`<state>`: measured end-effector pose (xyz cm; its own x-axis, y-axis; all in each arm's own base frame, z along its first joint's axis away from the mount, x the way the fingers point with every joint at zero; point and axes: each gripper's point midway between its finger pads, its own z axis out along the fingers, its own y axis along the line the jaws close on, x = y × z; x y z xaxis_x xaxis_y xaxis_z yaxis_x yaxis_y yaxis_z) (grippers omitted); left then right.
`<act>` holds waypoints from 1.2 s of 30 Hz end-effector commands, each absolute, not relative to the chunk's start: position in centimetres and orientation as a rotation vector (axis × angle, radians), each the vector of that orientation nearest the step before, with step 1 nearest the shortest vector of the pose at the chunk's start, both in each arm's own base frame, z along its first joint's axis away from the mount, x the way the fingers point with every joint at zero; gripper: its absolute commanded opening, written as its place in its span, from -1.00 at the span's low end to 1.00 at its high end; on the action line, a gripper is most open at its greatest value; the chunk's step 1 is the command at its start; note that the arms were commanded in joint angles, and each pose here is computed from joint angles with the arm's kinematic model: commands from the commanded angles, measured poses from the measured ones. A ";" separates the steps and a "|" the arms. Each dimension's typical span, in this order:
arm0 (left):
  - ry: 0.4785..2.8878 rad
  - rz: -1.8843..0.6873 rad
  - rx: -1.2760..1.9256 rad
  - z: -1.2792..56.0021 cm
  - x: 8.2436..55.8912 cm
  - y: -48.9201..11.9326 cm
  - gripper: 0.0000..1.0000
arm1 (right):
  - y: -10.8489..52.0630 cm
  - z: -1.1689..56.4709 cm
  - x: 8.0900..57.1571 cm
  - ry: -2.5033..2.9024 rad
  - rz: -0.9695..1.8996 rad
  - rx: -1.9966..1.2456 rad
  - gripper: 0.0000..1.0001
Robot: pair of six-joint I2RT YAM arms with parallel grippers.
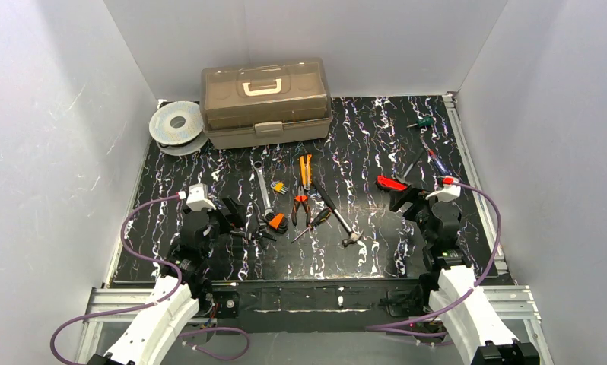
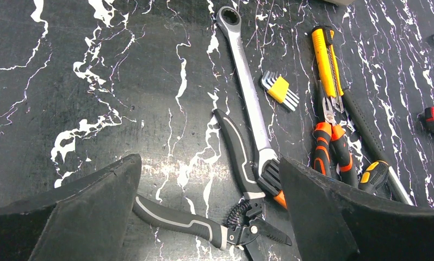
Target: Pack the tool kit
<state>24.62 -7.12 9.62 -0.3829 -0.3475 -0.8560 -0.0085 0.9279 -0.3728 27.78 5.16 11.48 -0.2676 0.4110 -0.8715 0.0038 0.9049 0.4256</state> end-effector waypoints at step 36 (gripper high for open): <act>1.882 -0.376 -0.499 24.6 39.6 -4.9 0.96 | 16.2 29.6 38.7 1.838 0.904 0.196 0.89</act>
<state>36.90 -5.99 22.56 -0.3287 -0.4972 -0.8030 -0.1702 0.8675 -0.4675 35.93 13.33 26.95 -0.4017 0.4999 -0.7673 -0.2245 0.7586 0.6117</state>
